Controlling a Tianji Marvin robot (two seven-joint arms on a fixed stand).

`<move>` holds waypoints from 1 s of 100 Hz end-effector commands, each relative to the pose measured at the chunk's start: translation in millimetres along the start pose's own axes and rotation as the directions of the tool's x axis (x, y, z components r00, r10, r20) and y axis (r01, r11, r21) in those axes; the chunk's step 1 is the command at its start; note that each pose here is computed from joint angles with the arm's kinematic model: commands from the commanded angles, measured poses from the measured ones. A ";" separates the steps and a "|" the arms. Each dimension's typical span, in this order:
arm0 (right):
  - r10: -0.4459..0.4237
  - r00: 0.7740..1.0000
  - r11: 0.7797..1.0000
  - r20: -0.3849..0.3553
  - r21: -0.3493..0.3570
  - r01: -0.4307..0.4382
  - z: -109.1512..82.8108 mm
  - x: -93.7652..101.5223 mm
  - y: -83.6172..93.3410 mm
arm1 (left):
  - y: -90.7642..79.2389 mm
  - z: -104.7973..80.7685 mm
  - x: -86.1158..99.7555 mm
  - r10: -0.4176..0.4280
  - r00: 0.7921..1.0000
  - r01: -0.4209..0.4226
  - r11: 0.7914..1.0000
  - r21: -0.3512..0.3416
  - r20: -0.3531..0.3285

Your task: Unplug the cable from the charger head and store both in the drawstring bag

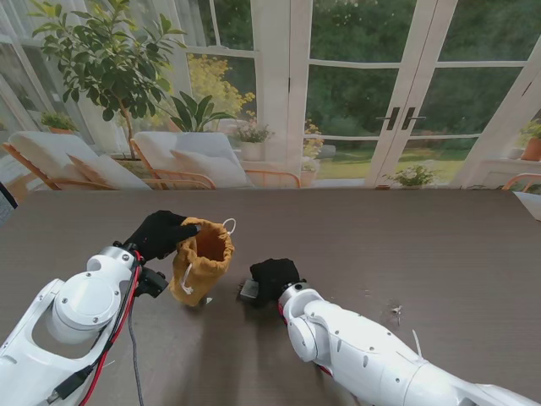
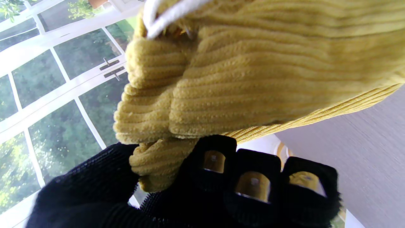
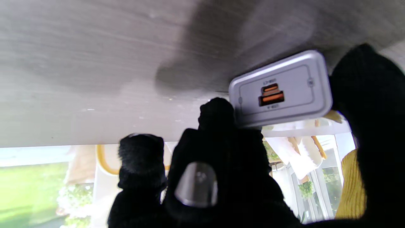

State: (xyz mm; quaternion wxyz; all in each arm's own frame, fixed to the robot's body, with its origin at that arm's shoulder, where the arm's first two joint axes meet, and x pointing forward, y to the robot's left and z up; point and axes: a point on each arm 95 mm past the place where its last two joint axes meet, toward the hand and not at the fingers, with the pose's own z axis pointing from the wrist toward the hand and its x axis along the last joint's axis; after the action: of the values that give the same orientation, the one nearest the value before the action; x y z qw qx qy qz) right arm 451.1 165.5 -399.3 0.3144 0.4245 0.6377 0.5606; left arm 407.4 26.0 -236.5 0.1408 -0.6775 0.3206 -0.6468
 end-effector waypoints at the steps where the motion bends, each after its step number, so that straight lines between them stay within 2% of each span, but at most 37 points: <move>1: 0.005 1.000 0.999 0.007 0.036 -0.005 -9.1 -3.1 -11.5 | 1.8 0.2 3.2 -0.008 1.000 0.008 1.000 -0.015 -0.003; 14: 0.041 0.999 0.999 0.015 0.006 -0.041 -13.0 -3.5 2.8 | 1.9 0.7 3.4 -0.011 1.000 0.011 1.000 -0.013 0.004; 30: 0.074 0.997 0.997 0.034 -0.036 -0.073 -18.5 -6.3 29.4 | 2.6 2.3 2.1 -0.011 1.000 0.011 1.000 -0.017 0.014; 74: 0.071 0.993 0.991 0.094 -0.122 -0.060 -37.8 -26.1 124.9 | 5.1 16.0 1.9 -0.009 1.000 0.010 0.998 -0.056 0.018; 100: 0.086 0.994 0.981 0.071 -0.181 -0.072 -53.6 -16.5 161.9 | 11.6 27.9 7.1 -0.007 1.000 0.007 0.995 -0.097 0.002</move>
State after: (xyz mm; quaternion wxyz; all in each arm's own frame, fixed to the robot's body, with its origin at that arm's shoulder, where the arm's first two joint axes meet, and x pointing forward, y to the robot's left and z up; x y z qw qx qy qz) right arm 447.6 121.4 -242.2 0.3588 0.4500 0.5545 0.6011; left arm 429.9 12.0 -242.1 0.1202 -0.6860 0.3411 -0.6313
